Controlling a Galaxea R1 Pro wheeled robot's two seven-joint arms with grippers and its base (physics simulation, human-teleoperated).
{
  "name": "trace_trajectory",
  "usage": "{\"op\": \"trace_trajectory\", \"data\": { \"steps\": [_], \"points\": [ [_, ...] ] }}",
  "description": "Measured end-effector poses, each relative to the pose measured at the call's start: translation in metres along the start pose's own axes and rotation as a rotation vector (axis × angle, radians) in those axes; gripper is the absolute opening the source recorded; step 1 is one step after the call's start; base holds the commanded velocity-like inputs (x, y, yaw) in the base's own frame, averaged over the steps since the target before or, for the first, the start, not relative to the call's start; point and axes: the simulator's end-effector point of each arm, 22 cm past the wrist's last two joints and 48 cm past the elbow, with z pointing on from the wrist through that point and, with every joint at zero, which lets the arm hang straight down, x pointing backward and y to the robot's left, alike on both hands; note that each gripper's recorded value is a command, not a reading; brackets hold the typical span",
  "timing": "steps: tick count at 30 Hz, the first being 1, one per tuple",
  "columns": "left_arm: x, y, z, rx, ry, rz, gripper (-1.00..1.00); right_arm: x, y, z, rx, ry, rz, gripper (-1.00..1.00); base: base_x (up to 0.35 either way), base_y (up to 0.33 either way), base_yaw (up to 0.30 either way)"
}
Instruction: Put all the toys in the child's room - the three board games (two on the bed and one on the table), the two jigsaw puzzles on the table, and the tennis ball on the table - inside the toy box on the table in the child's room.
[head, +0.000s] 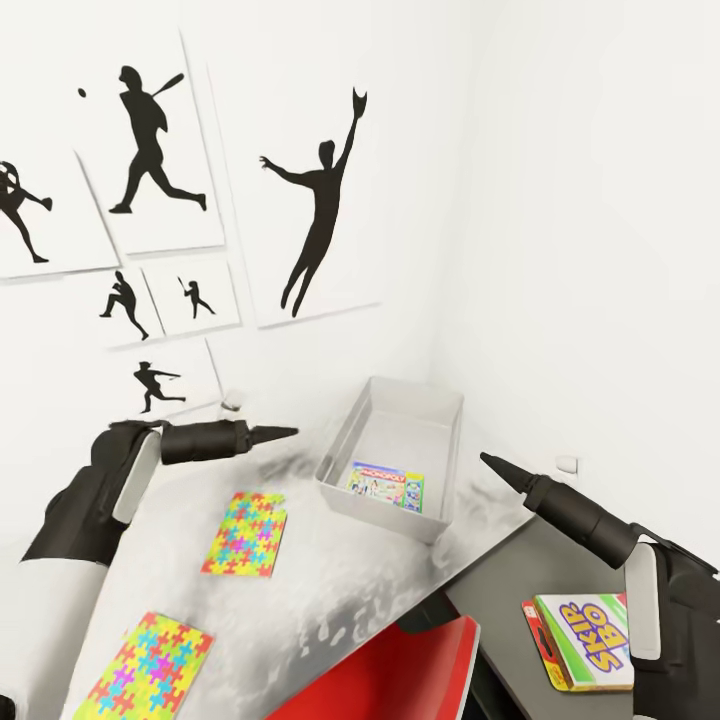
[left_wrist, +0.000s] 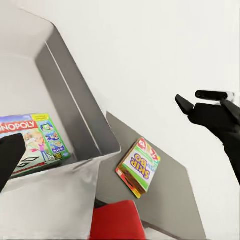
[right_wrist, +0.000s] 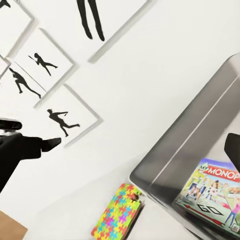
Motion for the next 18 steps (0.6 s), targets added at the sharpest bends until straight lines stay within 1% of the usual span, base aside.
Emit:
{"op": "trace_trajectory", "data": {
  "steps": [3, 4, 5, 6, 9, 10, 12, 15, 18],
  "points": [
    [0.013, -0.001, -0.053, 0.027, -0.056, -0.014, 1.00, -0.002, 0.003, 0.000, -0.005, -0.004, -0.005, 1.00, 0.000, 0.000, 0.000],
    [0.016, -0.002, -0.061, 0.034, -0.065, -0.017, 1.00, -0.002, 0.004, 0.000, -0.007, -0.004, -0.007, 1.00, 0.000, 0.000, 0.000],
    [0.022, -0.005, -0.073, 0.048, -0.080, -0.026, 1.00, -0.003, 0.005, 0.000, -0.009, -0.005, -0.008, 1.00, 0.000, 0.000, 0.000],
    [0.026, -0.006, -0.079, 0.055, -0.089, -0.031, 1.00, -0.003, 0.005, 0.000, -0.010, -0.005, -0.009, 1.00, 0.000, 0.000, 0.000],
    [0.052, -0.004, -0.108, 0.072, -0.133, -0.080, 1.00, -0.004, 0.008, 0.000, -0.014, -0.007, -0.012, 1.00, 0.000, 0.000, 0.000],
    [0.062, -0.002, -0.115, 0.070, -0.142, -0.093, 1.00, -0.004, 0.009, 0.000, -0.016, -0.008, -0.013, 1.00, 0.000, 0.000, 0.000],
    [0.072, -0.001, -0.121, 0.069, -0.154, -0.098, 1.00, -0.005, 0.011, 0.000, -0.019, -0.010, -0.014, 1.00, 0.000, 0.000, 0.000],
    [0.088, -0.003, -0.127, 0.080, -0.162, -0.094, 1.00, -0.006, 0.014, 0.001, -0.024, -0.013, -0.016, 1.00, 0.000, 0.000, 0.000],
    [0.094, -0.007, -0.131, 0.093, -0.166, -0.090, 1.00, -0.007, 0.015, 0.002, -0.026, -0.021, -0.028, 1.00, 0.000, 0.000, 0.000]
  ]
}}
